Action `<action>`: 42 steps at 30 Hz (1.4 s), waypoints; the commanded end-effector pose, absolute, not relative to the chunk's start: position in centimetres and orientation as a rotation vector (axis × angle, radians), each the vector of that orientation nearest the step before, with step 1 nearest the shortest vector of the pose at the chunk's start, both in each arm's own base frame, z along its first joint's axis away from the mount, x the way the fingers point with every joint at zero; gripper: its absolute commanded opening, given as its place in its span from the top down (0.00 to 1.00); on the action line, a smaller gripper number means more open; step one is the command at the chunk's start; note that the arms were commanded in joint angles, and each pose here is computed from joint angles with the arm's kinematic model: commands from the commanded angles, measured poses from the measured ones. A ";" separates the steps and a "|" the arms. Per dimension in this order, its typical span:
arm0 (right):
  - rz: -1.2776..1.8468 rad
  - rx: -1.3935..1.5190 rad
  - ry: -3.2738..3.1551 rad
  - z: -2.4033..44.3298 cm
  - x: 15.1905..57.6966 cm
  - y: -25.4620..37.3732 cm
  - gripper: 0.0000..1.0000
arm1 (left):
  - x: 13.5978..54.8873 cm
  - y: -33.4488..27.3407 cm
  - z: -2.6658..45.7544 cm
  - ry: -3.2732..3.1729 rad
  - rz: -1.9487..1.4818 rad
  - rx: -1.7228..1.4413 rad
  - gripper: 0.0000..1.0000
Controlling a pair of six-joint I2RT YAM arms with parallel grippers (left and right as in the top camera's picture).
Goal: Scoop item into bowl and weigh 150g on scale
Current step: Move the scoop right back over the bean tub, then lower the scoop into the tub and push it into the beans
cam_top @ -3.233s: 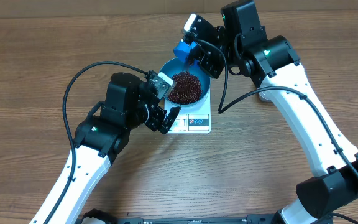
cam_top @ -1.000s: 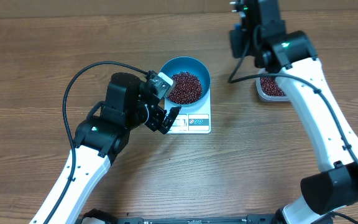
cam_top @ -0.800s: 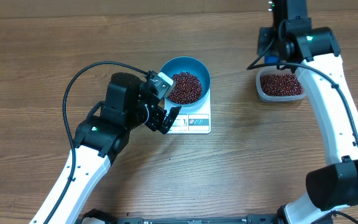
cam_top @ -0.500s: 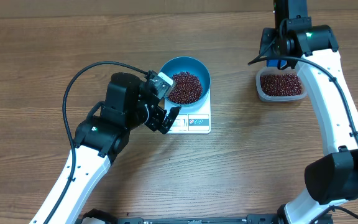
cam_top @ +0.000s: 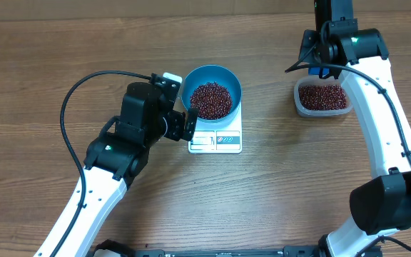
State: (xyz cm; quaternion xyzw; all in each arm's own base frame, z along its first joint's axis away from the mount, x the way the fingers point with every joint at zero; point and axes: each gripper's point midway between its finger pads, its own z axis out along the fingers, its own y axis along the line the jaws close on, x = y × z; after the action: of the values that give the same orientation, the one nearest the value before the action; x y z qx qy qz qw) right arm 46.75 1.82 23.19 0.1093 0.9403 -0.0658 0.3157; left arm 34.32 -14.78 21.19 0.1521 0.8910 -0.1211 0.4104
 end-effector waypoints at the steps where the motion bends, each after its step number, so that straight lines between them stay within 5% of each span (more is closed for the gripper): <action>1: -0.221 0.357 2.435 24.1 47.0 0.7 0.96 | 34.9 -14.9 22.4 2.226 -0.338 0.299 0.00; 27: -0.385 0.539 2.506 20.5 45.2 -2.9 0.96 | 34.3 -16.6 22.8 2.191 -0.418 0.440 0.01; 42: -0.524 0.278 2.671 16.8 43.1 -3.6 0.96 | 34.3 -16.6 22.8 2.191 -0.418 0.440 0.00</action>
State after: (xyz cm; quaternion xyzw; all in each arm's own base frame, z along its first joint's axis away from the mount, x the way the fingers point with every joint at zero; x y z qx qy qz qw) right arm 43.36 -2.91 17.70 0.1347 0.9530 -0.1623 0.2175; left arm 33.98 -16.20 21.69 0.1587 0.8835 -0.1651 0.4086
